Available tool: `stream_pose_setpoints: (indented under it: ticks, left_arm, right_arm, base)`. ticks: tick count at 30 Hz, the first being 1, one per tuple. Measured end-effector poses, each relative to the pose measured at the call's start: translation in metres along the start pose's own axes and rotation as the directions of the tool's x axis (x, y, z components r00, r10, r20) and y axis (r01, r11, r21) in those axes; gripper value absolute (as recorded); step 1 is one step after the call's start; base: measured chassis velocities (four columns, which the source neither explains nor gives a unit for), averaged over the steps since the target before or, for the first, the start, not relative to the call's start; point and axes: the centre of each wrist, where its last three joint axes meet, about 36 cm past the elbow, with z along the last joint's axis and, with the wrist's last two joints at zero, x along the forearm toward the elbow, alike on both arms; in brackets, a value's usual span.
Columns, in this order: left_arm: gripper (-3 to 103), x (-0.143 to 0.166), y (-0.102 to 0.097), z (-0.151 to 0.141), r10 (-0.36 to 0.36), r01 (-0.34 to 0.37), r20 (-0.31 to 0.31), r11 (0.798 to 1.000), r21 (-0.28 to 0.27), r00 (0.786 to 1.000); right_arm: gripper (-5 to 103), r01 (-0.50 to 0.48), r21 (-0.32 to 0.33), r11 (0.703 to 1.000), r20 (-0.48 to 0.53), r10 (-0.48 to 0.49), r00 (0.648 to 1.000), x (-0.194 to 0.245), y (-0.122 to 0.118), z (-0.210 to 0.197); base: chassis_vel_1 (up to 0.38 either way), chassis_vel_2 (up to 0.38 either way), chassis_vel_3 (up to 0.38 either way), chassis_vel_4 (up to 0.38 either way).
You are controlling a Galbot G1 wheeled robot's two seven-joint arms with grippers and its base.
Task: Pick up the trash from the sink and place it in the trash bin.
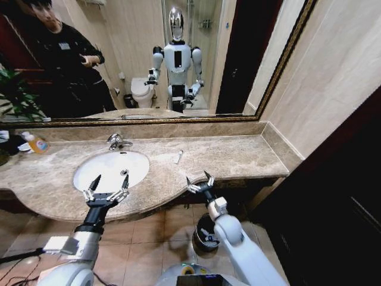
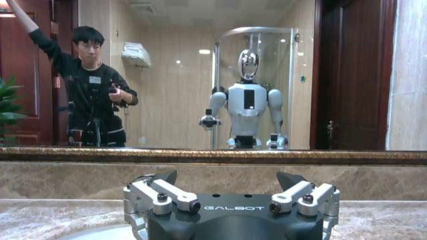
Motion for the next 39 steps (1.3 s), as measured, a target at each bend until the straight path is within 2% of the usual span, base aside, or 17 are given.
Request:
stream_pose_setpoints:
  ticks: [5, 7, 9, 10, 12, 15, 20, 26, 39]
  left_arm:
    - [100, 0.000, 0.000, 0.000, 0.000, 0.000, 0.000, 1.000, 0.000, 1.000]
    - [100, 0.000, 0.000, 0.000, 0.000, 0.000, 0.000, 1.000, 0.000, 1.000]
    - [100, 0.000, 0.000, 0.000, 0.000, 0.000, 0.000, 1.000, 0.000, 1.000]
    - [100, 0.000, 0.000, 0.000, 0.000, 0.000, 0.000, 1.000, 0.000, 1.000]
    - [100, 0.000, 0.000, 0.000, 0.000, 0.000, 0.000, 1.000, 0.000, 1.000]
    - [100, 0.000, 0.000, 0.000, 0.000, 0.000, 0.000, 1.000, 0.000, 1.000]
    - [100, 0.000, 0.000, 0.000, 0.000, 0.000, 0.000, 1.000, 0.000, 1.000]
    - [100, 0.000, 0.000, 0.000, 0.000, 0.000, 0.000, 1.000, 0.000, 1.000]
    - [100, 0.000, 0.000, 0.000, 0.000, 0.000, 0.000, 1.000, 0.000, 1.000]
  right_arm:
    - [100, 0.019, -0.031, 0.999, -0.044, -0.021, 0.999, -0.029, 0.008, -0.008]
    - [100, 0.026, -0.048, 0.999, -0.075, -0.029, 0.997, -0.055, 0.012, -0.013]
    - [100, 0.024, -0.048, 0.999, -0.076, -0.028, 0.997, -0.061, 0.012, -0.014]
    - [100, 0.018, -0.036, 0.999, -0.076, -0.020, 0.997, -0.082, 0.009, -0.018]
    - [100, 0.014, -0.031, 0.999, -0.077, -0.017, 0.997, -0.088, 0.007, -0.018]
    - [100, -0.017, -0.020, 1.000, -0.086, 0.015, 0.996, -0.122, 0.002, -0.021]
    - [100, -0.038, -0.031, 0.999, -0.101, 0.035, 0.994, -0.139, 0.004, -0.023]
    - [100, -0.069, -0.092, 0.993, -0.146, 0.055, 0.988, -0.167, 0.013, -0.033]
    - [100, -0.069, -0.071, 0.995, -0.205, 0.053, 0.977, -0.169, 0.011, -0.019]
  base:
    - [0.000, 0.000, 0.000, 0.000]
    - [0.000, 0.000, 0.000, 0.000]
    - [0.000, 0.000, 0.000, 0.000]
    - [0.000, 0.000, 0.000, 0.000]
    - [0.000, 0.000, 0.000, 0.000]
    - [0.000, 0.000, 0.000, 0.000]
    - [0.000, 0.000, 0.000, 0.000]
    - [0.000, 0.000, 0.000, 0.000]
    - [0.000, 0.000, 0.000, 0.000]
